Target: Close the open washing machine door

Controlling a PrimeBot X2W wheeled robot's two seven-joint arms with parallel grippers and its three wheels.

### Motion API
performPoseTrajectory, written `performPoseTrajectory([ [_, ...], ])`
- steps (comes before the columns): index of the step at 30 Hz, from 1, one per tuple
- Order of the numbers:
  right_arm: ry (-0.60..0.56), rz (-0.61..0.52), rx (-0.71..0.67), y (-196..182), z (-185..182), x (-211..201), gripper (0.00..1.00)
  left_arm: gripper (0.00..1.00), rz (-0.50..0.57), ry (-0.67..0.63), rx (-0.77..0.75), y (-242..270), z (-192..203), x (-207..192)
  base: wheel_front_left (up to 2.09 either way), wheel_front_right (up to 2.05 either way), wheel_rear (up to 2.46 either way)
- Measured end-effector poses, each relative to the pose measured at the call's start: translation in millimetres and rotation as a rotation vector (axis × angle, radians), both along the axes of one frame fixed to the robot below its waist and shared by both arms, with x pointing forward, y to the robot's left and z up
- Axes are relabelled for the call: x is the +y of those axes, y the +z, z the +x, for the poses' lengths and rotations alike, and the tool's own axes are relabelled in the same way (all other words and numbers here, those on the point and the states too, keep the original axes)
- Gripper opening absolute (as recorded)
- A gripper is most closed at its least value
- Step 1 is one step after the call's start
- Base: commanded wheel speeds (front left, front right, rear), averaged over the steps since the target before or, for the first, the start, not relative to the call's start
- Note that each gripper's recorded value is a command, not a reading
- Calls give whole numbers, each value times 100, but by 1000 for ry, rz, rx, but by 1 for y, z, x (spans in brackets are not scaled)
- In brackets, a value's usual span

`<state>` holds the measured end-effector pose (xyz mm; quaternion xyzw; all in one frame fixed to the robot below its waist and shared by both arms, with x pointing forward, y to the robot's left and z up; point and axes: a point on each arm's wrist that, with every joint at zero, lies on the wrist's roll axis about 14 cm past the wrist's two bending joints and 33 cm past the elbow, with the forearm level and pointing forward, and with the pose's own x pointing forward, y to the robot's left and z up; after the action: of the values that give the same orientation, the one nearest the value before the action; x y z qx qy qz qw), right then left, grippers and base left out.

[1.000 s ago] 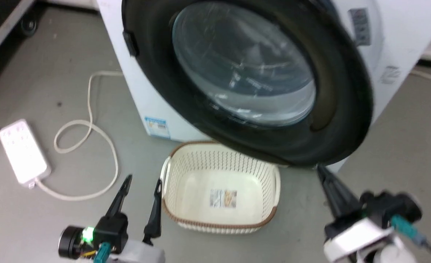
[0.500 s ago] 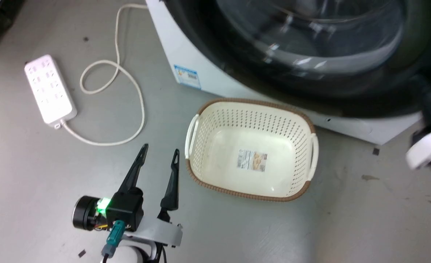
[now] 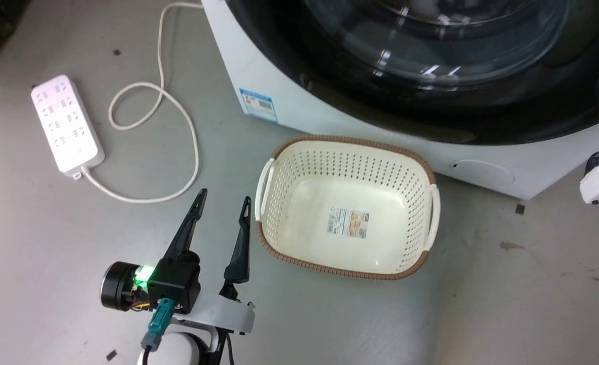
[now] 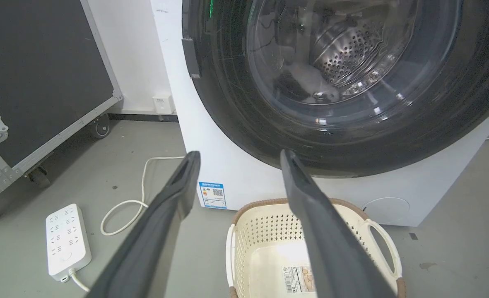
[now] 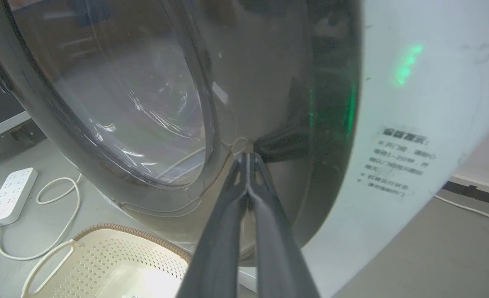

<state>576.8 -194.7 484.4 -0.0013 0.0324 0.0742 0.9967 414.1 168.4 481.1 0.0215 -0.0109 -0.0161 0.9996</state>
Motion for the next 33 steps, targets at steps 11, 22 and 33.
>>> performPoseTrajectory([
  [11, 6, 24, -87, 21, -69, 4, 100, 100, -15, -8, -63, 26, -22, -1, 0, 0, 0],
  [22, -111, 20, -235, 55, -185, -7, 100, 100, -37, -77, -129, 50, -38, -21, 0, 0, 0],
  [33, -189, 60, -201, 40, -236, -22, 100, 100, -37, -114, -76, 33, -43, -32, 0, 0, 0],
])
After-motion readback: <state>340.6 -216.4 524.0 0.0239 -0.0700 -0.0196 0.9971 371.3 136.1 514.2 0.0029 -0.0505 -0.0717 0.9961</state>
